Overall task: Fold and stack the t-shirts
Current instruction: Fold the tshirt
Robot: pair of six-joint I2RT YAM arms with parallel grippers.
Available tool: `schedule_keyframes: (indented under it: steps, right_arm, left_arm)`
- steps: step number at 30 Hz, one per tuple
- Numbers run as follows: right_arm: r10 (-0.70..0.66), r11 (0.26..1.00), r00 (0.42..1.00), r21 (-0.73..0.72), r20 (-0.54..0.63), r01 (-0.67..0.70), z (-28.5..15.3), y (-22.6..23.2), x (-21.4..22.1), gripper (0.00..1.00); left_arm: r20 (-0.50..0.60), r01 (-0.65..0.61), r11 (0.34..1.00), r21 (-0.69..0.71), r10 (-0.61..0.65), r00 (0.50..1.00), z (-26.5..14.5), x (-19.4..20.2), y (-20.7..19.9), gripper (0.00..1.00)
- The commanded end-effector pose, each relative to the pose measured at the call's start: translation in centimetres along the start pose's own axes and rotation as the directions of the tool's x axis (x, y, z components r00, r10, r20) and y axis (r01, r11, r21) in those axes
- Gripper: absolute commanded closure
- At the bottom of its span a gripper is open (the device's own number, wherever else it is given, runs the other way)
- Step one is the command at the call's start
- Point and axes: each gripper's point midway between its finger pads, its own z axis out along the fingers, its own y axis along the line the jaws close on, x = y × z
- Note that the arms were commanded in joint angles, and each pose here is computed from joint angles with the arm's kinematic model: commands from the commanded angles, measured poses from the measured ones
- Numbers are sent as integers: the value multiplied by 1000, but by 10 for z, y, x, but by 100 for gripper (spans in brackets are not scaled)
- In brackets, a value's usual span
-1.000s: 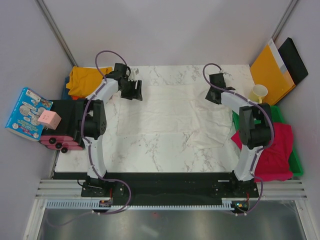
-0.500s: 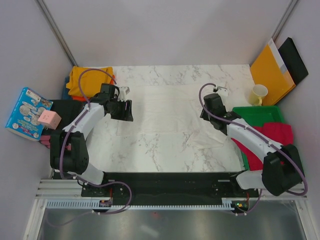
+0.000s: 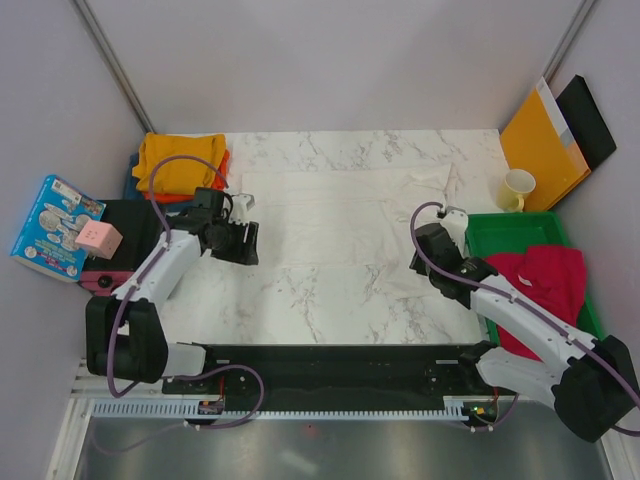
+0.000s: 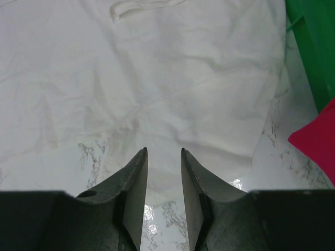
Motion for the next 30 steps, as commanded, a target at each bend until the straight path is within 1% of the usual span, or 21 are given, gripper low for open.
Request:
schedule_keyframes:
  steps: [1,2,4,7,11,15,19,22,23,30]
  right_arm:
    - [18,999,999,47,41,-20,-8,-13,-7,61]
    - [12,999,999,52,40,-15,-9,-15,-6,61]
    - [7,998,999,55,50,-10,-12,-19,-7,61]
    - [-8,998,999,70,51,5,-14,-25,-6,61]
    - [-9,997,999,72,51,5,-14,-28,-3,61]
    - [-16,997,999,80,46,12,-12,-28,-1,61]
    - [-14,997,999,78,49,10,-11,-28,-1,60]
    - [-18,996,999,83,48,14,-9,-28,-1,61]
    - [-19,996,999,84,47,15,-9,-28,-1,60]
    - [-16,997,999,73,50,12,-9,-23,-4,60]
  left_arm:
    - [-109,34,998,-53,-39,993,17,12,15,33]
    - [-117,39,998,-47,-45,992,18,8,15,33]
    - [-185,61,998,-34,-66,981,27,19,16,33]
    - [-238,81,997,-14,-82,968,35,24,15,35]
    - [-228,87,996,-34,-93,969,39,20,20,36]
    - [-253,104,993,-52,-114,961,46,24,25,36]
    - [-221,128,988,-84,-144,964,46,18,36,36]
    - [-238,127,988,-90,-146,960,51,21,40,36]
    - [-259,133,986,-103,-155,953,55,25,44,36]
    - [-316,142,985,-97,-165,934,66,36,45,37]
